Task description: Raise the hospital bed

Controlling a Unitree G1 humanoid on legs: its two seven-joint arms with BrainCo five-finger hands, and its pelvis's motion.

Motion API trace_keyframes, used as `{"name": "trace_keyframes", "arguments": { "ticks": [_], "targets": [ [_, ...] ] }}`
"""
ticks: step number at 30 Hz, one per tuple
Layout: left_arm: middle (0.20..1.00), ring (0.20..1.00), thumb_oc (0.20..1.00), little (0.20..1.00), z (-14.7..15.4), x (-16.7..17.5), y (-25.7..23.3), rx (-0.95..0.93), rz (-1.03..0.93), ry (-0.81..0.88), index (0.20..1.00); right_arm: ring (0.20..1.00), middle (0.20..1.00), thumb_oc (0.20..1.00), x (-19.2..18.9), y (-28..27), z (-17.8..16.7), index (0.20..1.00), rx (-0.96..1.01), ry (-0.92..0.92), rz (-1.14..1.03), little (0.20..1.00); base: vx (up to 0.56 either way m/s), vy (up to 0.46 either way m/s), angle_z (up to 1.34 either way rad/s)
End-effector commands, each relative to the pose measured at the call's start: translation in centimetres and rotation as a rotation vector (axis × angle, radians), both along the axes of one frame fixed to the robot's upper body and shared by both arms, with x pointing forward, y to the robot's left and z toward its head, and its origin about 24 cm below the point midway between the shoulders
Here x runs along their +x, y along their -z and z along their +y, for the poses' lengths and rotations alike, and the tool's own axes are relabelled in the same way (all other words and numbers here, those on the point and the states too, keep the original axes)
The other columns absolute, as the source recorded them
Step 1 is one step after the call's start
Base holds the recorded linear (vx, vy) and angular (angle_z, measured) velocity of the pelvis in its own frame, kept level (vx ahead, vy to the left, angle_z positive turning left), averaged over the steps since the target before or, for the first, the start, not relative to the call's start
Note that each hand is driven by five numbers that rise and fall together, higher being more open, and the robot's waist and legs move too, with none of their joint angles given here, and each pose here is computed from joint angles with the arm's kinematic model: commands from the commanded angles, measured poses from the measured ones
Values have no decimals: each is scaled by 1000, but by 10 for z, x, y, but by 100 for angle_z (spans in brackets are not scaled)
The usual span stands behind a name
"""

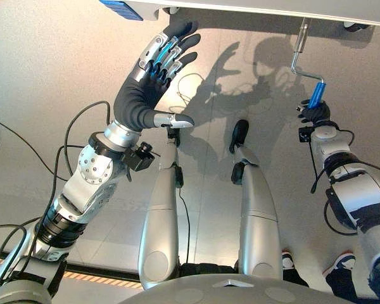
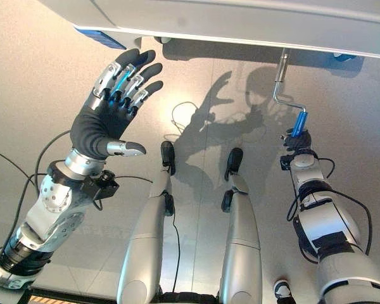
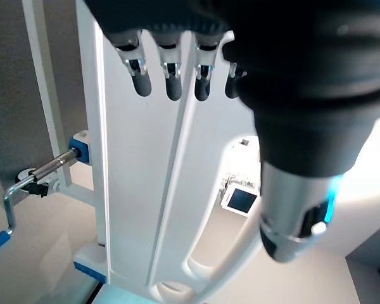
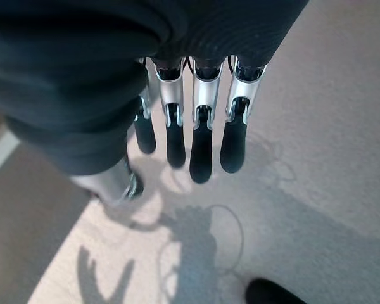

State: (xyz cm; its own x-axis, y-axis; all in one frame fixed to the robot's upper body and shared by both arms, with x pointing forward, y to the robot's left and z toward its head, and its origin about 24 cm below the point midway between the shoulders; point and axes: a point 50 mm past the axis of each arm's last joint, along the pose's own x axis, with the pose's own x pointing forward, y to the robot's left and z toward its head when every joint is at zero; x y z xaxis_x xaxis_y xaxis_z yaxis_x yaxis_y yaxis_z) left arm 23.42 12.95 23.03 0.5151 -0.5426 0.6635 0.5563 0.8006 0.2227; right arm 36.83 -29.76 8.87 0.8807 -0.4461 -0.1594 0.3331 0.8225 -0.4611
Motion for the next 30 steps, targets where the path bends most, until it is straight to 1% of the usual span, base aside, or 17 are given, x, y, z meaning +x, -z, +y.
{"name": "trace_keyframes", "arguments": {
  "ticks": [1, 2, 3, 4, 7, 10, 11, 12, 13, 16, 19, 21, 24, 26, 30],
  "targets": [
    [1000, 1000, 1000, 1000, 0, -3, 7, -46, 6, -13, 1000, 1000, 1000, 1000, 2, 20, 29, 1000, 13, -86, 32, 1000, 0, 0, 0],
    [1000, 1000, 1000, 1000, 0, -3, 8, -46, 6, -13, 1000, 1000, 1000, 1000, 1, 20, 29, 1000, 13, -86, 32, 1000, 0, 0, 0],
    [1000, 1000, 1000, 1000, 5, 2, 15, -15, 29, -57, 1000, 1000, 1000, 1000, -1, 24, 28, 1000, 43, -71, 22, 1000, 0, 0, 0],
    [1000, 1000, 1000, 1000, 17, 17, 37, -9, 122, -161, 1000, 1000, 1000, 1000, -7, 35, 29, 1000, 87, -57, 8, 1000, -19, 37, 3],
    [1000, 1000, 1000, 1000, 40, 39, 88, 28, 324, -333, 1000, 1000, 1000, 1000, -23, 57, 26, 1000, 172, -5, 22, 1000, -7, 11, 1],
    [1000, 1000, 1000, 1000, 64, 46, 140, 85, 514, -484, 1000, 1000, 1000, 1000, -38, 78, 24, 1000, 243, 40, 39, 1000, 30, 37, 1],
    [1000, 1000, 1000, 1000, 70, 47, 150, 115, 542, -516, 1000, 1000, 1000, 1000, -42, 82, 23, 1000, 257, 52, 38, 1000, 35, 24, 4],
    [1000, 1000, 1000, 1000, 70, 47, 150, 115, 542, -516, 1000, 1000, 1000, 1000, -43, 82, 23, 1000, 257, 53, 38, 1000, 58, 48, 6],
    [1000, 1000, 1000, 1000, 81, 44, 182, 175, 656, -588, 1000, 1000, 1000, 1000, -55, 95, 19, 1000, 290, 84, 56, 1000, 66, 48, 3],
    [1000, 1000, 1000, 1000, 96, 36, 225, 282, 816, -691, 1000, 1000, 1000, 1000, -73, 115, 18, 1000, 310, 88, 110, 1000, 88, 45, 1],
    [1000, 1000, 1000, 1000, 102, 24, 260, 425, 936, -738, 1000, 1000, 1000, 1000, -96, 140, 24, 1000, 296, 58, 214, 1000, 104, 19, -1],
    [1000, 1000, 1000, 1000, 106, 9, 287, 464, 1066, -772, 1000, 1000, 1000, 1000, -118, 159, 25, 1000, 286, 55, 298, 1000, 141, 28, 7],
    [1000, 1000, 1000, 1000, 109, -15, 314, 534, 1194, -788, 1000, 1000, 1000, 1000, -156, 185, 24, 1000, 303, 80, 414, 1000, 144, 46, 1],
    [1000, 1000, 1000, 1000, 112, -29, 325, 600, 1234, -786, 1000, 1000, 1000, 1000, -179, 199, 24, 1000, 319, 95, 480, 1000, 119, 62, 2],
    [1000, 1000, 1000, 1000, 121, -58, 341, 584, 1349, -829, 1000, 1000, 1000, 1000, -216, 219, 34, 1000, 358, 85, 579, 1000, 95, 66, -13]
  ]
}}
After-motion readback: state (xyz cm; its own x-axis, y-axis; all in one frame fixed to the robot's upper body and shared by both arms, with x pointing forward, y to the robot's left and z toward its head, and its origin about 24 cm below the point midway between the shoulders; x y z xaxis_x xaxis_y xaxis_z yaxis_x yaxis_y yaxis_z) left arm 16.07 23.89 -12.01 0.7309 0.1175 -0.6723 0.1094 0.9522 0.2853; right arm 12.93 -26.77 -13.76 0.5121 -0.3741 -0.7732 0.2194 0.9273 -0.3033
